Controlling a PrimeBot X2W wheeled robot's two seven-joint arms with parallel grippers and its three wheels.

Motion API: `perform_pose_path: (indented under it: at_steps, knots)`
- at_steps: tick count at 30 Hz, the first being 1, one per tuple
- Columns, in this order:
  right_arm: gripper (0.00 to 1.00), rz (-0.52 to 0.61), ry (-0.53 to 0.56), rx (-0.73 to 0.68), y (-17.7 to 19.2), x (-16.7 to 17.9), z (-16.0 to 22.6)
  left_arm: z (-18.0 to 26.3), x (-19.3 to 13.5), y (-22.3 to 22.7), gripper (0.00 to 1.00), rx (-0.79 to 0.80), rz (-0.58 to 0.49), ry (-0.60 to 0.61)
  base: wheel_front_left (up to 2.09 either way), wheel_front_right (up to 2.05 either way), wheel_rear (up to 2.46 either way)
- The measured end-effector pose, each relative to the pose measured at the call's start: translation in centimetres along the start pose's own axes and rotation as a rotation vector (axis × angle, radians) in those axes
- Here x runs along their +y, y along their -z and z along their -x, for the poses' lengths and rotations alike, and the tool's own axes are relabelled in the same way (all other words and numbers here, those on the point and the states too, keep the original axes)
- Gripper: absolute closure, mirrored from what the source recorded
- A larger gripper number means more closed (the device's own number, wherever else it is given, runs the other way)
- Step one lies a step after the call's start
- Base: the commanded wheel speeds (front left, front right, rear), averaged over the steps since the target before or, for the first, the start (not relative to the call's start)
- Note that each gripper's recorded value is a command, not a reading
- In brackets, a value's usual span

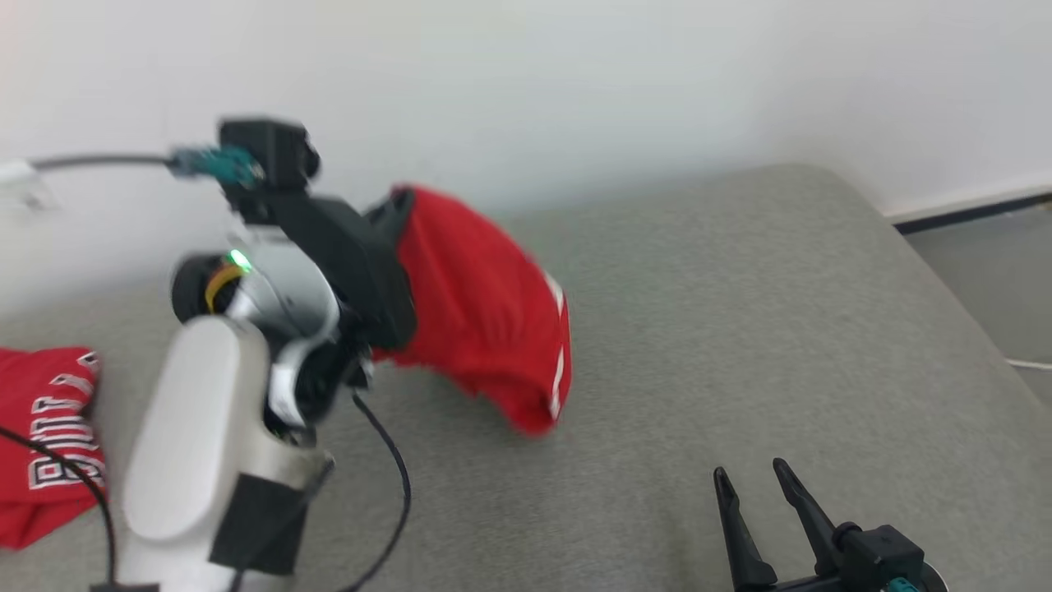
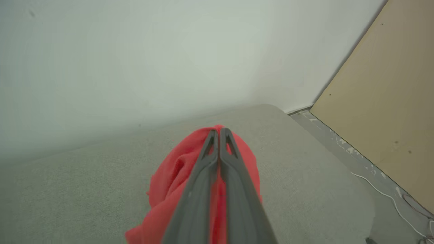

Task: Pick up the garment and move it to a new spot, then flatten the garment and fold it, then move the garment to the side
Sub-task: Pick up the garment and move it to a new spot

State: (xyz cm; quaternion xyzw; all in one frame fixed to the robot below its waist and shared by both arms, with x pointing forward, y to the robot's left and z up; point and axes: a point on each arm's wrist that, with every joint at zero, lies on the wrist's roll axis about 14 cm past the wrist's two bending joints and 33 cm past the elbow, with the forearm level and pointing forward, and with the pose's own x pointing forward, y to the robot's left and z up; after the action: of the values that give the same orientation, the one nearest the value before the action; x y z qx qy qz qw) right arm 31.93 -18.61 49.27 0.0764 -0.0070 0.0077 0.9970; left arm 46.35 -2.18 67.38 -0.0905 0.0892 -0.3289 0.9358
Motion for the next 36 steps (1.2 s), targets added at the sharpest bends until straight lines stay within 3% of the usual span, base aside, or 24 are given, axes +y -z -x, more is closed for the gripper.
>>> perform_pose_path:
  at_steps: [5, 12, 13, 14, 18, 22, 28, 36]
  knots:
    - [0.0, 0.005, 0.046, 0.017, 0.1, -1.2, 1.1, -2.2, -0.6, 8.0, 1.0, 0.147, 0.015, -0.01, 0.0, 0.0, 0.0]
    - [0.0, 0.006, 0.032, 0.063, 1.0, -0.6, 1.0, -2.5, 1.0, 17.0, 1.0, 0.275, 0.017, -0.076, 0.0, 0.0, 0.0]
    - [0.0, 0.004, 0.025, 0.069, 1.1, -0.4, 0.9, -2.4, 1.1, 17.5, 0.79, 0.274, 0.011, -0.078, 0.0, 0.0, 0.0]
    - [0.0, 0.002, 0.02, 0.074, 1.2, -0.2, 0.9, -2.3, 1.1, 17.9, 0.0, 0.268, 0.009, -0.072, 0.0, 0.0, 0.0]
    - [0.0, -0.005, -0.006, 0.083, 1.5, 0.6, 0.6, -1.7, 1.2, 17.7, 0.0, 0.171, 0.063, -0.068, 0.0, 0.0, 0.0]
    - [0.0, -0.013, -0.024, 0.075, 1.4, 1.1, 0.3, -0.5, 1.1, 14.5, 0.0, -0.059, 0.155, -0.063, 0.0, 0.0, 0.0]
    - [0.0, -0.027, -0.042, 0.036, 0.8, 1.5, -0.2, 4.0, 2.8, 13.0, 0.0, -0.312, 0.207, -0.151, 0.0, 0.0, 0.0]
    - [0.0, -0.017, -0.078, -0.027, -0.5, 2.2, -1.6, 12.3, 7.6, 12.7, 0.0, -0.42, 0.083, -0.382, 0.0, 0.0, 0.0]
